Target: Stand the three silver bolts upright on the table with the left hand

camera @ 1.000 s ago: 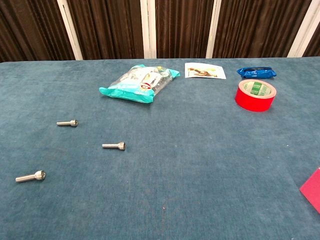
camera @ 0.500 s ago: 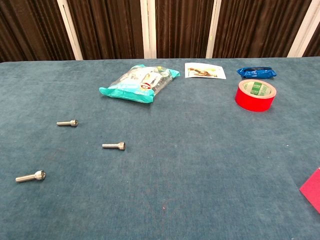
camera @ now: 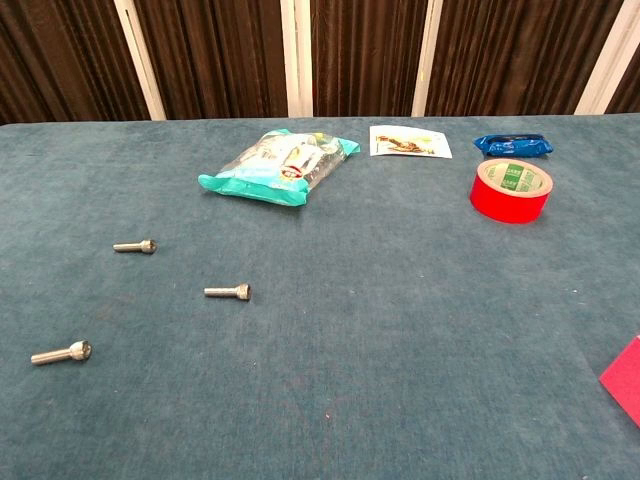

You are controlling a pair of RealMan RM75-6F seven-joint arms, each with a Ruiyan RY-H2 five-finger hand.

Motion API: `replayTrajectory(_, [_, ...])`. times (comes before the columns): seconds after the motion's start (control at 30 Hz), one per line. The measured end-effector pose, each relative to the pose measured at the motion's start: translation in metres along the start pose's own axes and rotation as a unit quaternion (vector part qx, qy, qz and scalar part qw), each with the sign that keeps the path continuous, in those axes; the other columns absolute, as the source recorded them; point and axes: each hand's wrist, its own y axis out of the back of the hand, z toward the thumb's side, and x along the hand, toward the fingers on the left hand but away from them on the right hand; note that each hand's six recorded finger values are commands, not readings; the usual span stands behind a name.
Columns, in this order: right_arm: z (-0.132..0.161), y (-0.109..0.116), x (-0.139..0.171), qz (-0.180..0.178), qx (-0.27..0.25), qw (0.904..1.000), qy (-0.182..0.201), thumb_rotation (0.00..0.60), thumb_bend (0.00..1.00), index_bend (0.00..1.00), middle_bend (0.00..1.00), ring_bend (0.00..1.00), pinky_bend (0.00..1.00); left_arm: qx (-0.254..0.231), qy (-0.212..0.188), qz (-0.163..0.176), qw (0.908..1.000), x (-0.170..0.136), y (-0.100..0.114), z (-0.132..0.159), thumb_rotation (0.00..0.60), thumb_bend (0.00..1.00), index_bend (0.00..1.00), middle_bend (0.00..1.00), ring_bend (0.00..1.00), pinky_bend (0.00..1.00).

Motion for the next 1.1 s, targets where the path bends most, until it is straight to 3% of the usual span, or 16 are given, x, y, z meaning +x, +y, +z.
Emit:
replayTrajectory(0.1, [0.000, 0.000, 0.000, 0.002, -0.001, 1.0000, -0.002, 0.600, 0.00, 0.00, 0.00, 0.00, 0.00, 0.001, -0.001, -0.007, 1.0000, 0.001, -0.003, 0.001, 0.600, 0.28, 0.27, 0.00, 0.00, 0.00])
replayTrajectory(0.3, [-0.004, 0.002, 0.001, 0.000, -0.001, 0.9999, -0.010, 0.600, 0.00, 0.00, 0.00, 0.00, 0.00, -0.025, -0.004, -0.062, 0.9978, -0.001, -0.019, 0.016, 0.600, 0.28, 0.29, 0.00, 0.00, 0.00])
replayTrajectory(0.47, [-0.006, 0.006, 0.002, -0.005, -0.005, 0.9999, -0.014, 0.600, 0.00, 0.00, 0.00, 0.00, 0.00, 0.001, -0.014, -0.089, 0.9960, -0.001, -0.031, 0.033, 0.600, 0.28, 0.32, 0.00, 0.00, 0.00])
replayTrajectory(0.73, [-0.009, 0.011, 0.002, -0.011, -0.012, 0.9997, -0.019, 0.600, 0.00, 0.00, 0.00, 0.00, 0.00, 0.027, -0.049, -0.141, 0.9884, -0.011, -0.073, 0.077, 0.600, 0.29, 0.35, 0.00, 0.00, 0.00])
replayTrajectory(1.1, [-0.010, 0.011, 0.002, -0.010, -0.013, 0.9997, -0.020, 0.600, 0.00, 0.00, 0.00, 0.00, 0.00, 0.040, -0.065, -0.201, 0.9767, -0.024, -0.136, 0.116, 0.600, 0.36, 0.40, 0.00, 0.00, 0.00])
